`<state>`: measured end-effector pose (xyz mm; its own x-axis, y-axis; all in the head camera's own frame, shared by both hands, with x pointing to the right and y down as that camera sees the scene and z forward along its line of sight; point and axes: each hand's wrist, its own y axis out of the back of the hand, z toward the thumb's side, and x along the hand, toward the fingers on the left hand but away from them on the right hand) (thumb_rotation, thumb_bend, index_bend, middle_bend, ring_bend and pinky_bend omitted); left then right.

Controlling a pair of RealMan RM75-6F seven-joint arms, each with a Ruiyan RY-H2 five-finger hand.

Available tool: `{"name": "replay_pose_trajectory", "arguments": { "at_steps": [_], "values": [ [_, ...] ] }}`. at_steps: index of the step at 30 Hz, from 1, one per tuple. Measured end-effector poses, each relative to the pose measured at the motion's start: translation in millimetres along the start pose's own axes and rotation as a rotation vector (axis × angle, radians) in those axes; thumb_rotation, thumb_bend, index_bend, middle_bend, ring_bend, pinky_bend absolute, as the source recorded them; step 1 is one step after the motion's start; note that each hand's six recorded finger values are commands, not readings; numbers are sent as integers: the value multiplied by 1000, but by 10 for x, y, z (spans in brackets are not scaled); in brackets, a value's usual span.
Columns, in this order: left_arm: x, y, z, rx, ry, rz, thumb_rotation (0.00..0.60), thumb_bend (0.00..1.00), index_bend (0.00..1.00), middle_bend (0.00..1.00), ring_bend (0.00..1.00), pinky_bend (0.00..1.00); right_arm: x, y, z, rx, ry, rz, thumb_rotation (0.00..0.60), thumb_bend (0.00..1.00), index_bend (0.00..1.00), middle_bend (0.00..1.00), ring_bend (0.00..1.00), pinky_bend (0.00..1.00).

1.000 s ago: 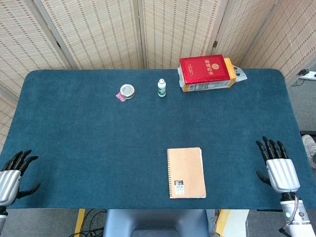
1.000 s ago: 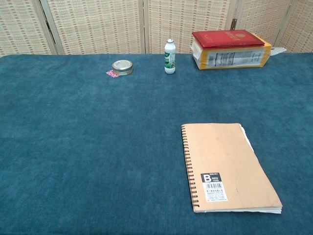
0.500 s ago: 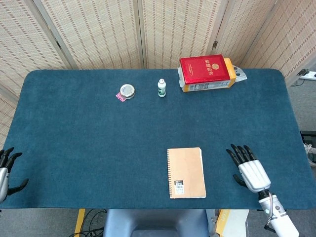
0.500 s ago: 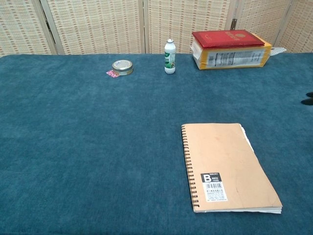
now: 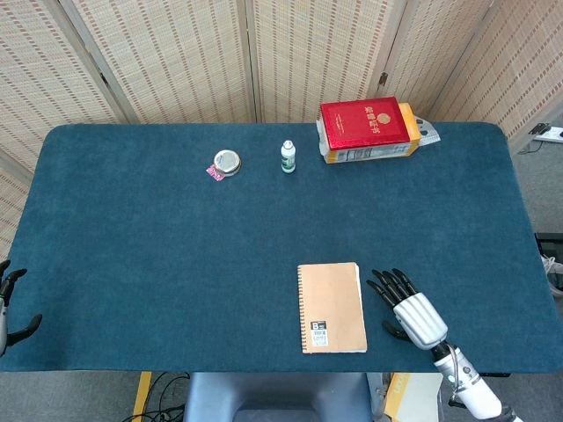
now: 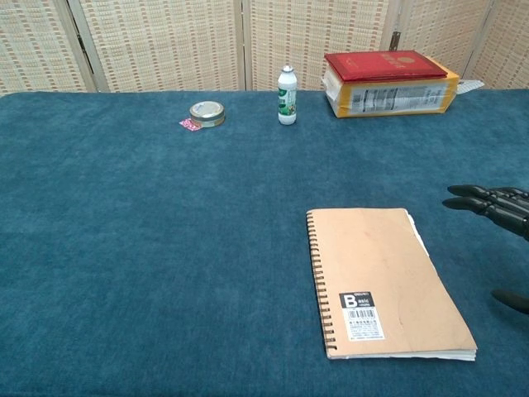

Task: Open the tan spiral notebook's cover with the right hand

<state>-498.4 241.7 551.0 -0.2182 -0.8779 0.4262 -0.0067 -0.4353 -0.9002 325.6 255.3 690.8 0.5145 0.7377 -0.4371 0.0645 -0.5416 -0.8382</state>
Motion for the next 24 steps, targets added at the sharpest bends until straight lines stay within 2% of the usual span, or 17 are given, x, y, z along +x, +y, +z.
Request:
{"name": "replay_pose_trajectory", "arguments": {
  "at_steps": [6, 15, 24],
  "values": [
    [-10, 14, -7, -6, -1, 3, 600, 244, 213, 98, 44, 175, -39, -39, 50, -36, 20, -33, 600, 330, 0, 0, 0, 0],
    [-25, 6, 12, -19, -30, -20, 600, 244, 213, 98, 44, 175, -86, -123, 34, -54, 17, -11, 600, 330, 0, 0, 0, 0],
    [-26, 9, -1, -19, -24, -18, 600, 244, 213, 98, 43, 175, -182, -147, 67, -64, 26, -15, 600, 330, 0, 0, 0, 0]
  ]
}}
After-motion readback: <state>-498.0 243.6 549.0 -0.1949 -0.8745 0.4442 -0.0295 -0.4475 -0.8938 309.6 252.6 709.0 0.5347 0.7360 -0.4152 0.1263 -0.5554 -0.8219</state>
